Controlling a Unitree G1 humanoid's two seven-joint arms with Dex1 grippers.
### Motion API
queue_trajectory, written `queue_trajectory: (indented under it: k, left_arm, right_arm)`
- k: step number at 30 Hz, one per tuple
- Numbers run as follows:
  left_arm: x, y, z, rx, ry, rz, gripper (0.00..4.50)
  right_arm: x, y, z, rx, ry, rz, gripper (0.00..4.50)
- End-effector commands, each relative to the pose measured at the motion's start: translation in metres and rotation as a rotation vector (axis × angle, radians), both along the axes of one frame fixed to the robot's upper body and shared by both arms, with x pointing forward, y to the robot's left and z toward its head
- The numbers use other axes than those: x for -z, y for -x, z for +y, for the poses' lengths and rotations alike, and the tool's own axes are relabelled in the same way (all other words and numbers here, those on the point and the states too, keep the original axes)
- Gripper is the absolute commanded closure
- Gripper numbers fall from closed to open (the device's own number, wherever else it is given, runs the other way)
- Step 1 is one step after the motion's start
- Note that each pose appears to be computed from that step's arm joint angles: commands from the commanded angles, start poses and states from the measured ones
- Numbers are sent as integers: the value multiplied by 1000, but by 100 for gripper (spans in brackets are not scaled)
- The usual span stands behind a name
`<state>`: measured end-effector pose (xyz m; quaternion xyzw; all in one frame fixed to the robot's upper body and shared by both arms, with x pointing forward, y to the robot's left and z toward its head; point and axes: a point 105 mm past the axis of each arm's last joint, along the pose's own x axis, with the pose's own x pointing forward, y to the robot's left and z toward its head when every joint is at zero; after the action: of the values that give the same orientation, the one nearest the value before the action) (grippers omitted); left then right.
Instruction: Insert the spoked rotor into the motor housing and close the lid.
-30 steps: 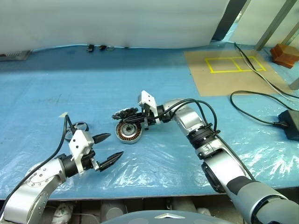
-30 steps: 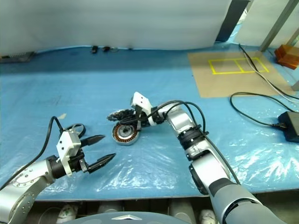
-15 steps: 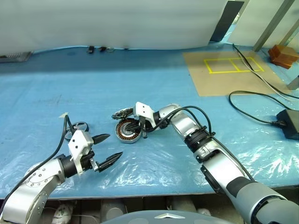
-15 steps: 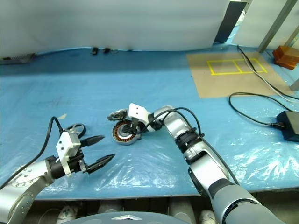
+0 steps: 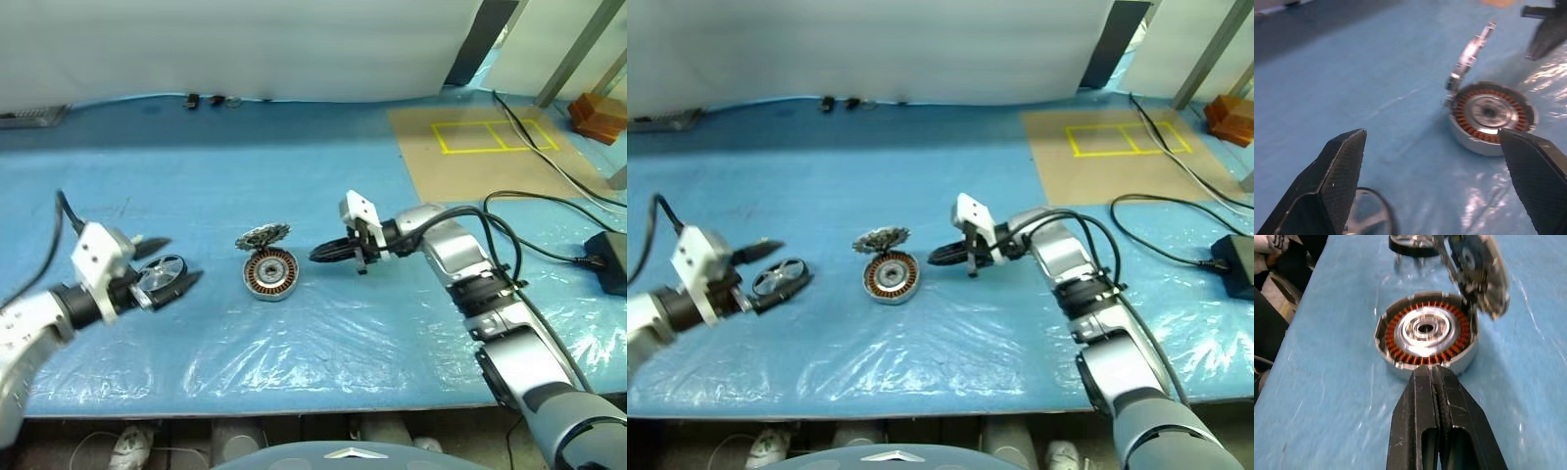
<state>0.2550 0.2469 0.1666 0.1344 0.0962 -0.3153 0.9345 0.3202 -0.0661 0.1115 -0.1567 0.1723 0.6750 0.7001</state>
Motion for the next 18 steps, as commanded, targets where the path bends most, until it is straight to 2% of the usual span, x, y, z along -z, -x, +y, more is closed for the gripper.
queue_trajectory:
  k: [1,7,11,16,18]
  left_arm:
    - [-16,-13,24,-35,-64,7,0]
    - [-13,-31,42,48,-184,125,0]
    - [-7,-39,45,116,-246,186,126]
    - [13,-47,43,200,-313,260,294]
    - [16,-47,37,246,-312,277,294]
  right_arm:
    - [-9,5,-4,19,-28,-31,447]
    - [1,7,-9,101,-26,-25,447]
    - [4,8,-13,139,-26,-25,450]
    - [8,10,-17,174,-24,-17,450]
    - [10,12,-18,179,-19,-15,450]
